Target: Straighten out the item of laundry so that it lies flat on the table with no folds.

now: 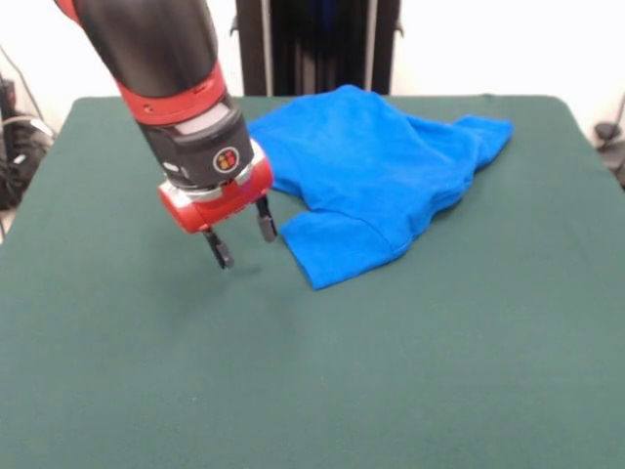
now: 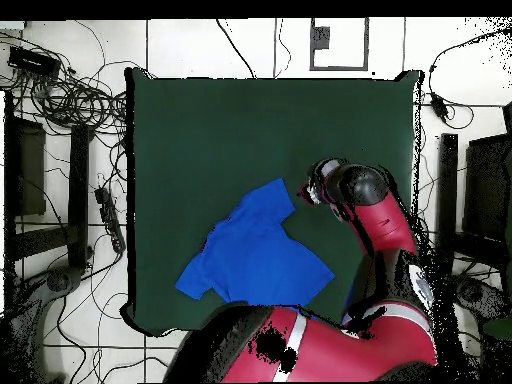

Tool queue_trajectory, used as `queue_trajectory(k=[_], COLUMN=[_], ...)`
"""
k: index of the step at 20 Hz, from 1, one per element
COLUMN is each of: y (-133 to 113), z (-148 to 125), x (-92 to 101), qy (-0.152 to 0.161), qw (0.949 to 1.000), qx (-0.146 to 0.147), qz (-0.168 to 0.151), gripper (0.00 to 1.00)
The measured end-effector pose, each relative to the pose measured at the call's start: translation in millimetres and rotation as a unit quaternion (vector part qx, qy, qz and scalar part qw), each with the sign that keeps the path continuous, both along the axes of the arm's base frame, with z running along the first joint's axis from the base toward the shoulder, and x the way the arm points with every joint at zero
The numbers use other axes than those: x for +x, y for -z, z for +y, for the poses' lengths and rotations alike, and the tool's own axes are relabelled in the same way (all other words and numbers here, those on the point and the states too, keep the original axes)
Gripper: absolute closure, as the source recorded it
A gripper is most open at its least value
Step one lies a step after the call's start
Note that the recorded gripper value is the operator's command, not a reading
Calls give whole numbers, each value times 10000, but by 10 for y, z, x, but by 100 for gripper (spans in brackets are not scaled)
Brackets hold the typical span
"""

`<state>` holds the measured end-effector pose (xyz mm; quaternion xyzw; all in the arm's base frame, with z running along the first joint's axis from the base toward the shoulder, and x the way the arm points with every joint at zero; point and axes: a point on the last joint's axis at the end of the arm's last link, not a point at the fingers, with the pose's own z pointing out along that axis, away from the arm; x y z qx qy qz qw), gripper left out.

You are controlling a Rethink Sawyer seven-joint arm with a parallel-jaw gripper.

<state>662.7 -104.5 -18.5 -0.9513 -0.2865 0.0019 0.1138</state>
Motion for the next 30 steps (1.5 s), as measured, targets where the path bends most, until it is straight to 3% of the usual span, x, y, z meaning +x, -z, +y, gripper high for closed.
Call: queue_trajectory(k=[9,19,30], y=[50,86,190], z=[283,855,820], x=[-28,45,82], qy=[-180,-623,-613], qw=[9998,9978,9969], qx=[-42,-213,-441], qz=[24,-97,-229], gripper=[0,0,0])
